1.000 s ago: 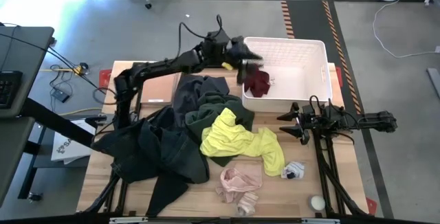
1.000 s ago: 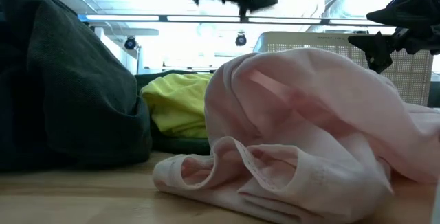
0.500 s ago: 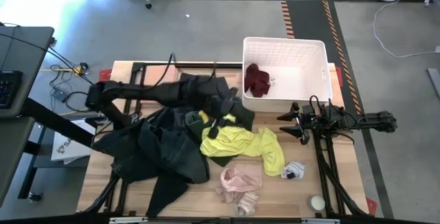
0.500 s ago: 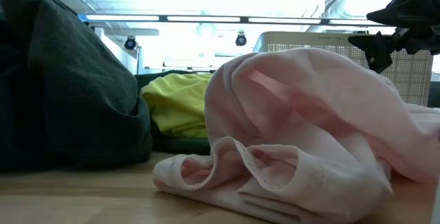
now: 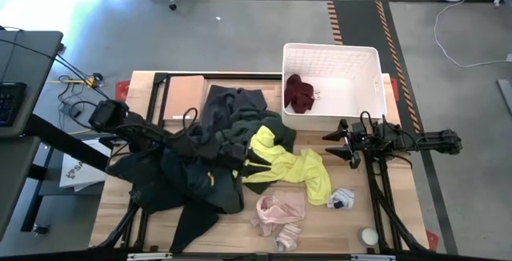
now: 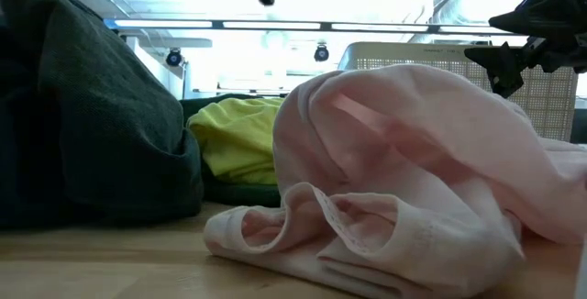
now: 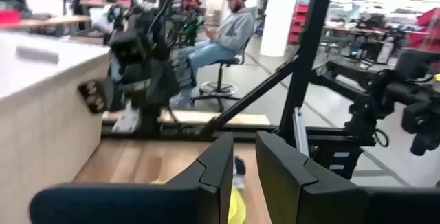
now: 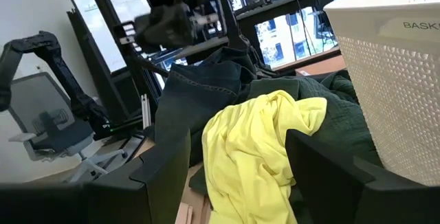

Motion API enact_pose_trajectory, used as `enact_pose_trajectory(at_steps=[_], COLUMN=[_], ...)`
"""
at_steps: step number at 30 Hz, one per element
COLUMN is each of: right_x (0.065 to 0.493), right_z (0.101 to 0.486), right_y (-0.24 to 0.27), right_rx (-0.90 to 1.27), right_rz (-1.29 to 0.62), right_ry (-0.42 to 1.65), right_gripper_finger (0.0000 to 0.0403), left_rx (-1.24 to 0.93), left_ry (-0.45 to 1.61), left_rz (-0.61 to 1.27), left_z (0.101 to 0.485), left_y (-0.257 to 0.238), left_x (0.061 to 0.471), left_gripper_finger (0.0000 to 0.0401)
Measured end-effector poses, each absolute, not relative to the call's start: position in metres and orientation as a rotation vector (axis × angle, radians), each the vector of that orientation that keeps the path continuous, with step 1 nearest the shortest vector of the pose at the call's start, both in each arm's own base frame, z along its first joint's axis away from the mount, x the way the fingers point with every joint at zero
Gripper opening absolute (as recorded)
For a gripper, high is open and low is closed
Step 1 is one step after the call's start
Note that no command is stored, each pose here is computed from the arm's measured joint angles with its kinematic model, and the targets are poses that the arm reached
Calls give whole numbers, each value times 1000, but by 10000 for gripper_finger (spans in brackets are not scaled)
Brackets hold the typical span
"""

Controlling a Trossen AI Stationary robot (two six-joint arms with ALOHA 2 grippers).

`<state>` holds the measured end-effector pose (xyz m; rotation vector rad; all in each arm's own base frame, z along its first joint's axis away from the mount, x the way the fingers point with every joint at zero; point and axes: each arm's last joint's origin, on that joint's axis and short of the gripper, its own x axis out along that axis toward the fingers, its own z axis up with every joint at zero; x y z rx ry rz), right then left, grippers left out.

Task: Sort clothes
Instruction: Put the pink underwear into the white laundry bin

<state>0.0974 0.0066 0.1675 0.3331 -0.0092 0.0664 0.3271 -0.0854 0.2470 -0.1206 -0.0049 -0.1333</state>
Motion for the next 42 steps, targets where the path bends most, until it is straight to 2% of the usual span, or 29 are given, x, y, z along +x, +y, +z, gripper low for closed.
enact_pose_trajectory(at_steps=[7,14,20,26,31,37,40,42], right_x=[97,97,97,97,97,97,97,97], right_z=[168,168,168,167,168,167,168,168], right_y=[7,7,7,7,7,7,7,7], right_rx=[333,333,333,333,333,333,333,333], right_rz=[66,67,67,67,67,67,67,67], right_ry=[-9,-9,-9,-9,-9,-9,-10,-9], right_gripper_finger=[238,238,238,238,238,238,238,238], left_rx=[-118,-204,-209,-189,-105,-33,-41,-36], left_ry=[-77,-162,-210,-183,-24,362,560,604], left_rz=[-39,-109,-91,-34,-131,-280,-250,-258], left_z=[222,206,195,183,197,213,216,218], left_y=[-95,-93,-116,-141,-151,-148,-137,-130], left_x=[302,280,288,319,351,382,388,391], left_gripper_finger=[60,60,60,60,60,60,61,67])
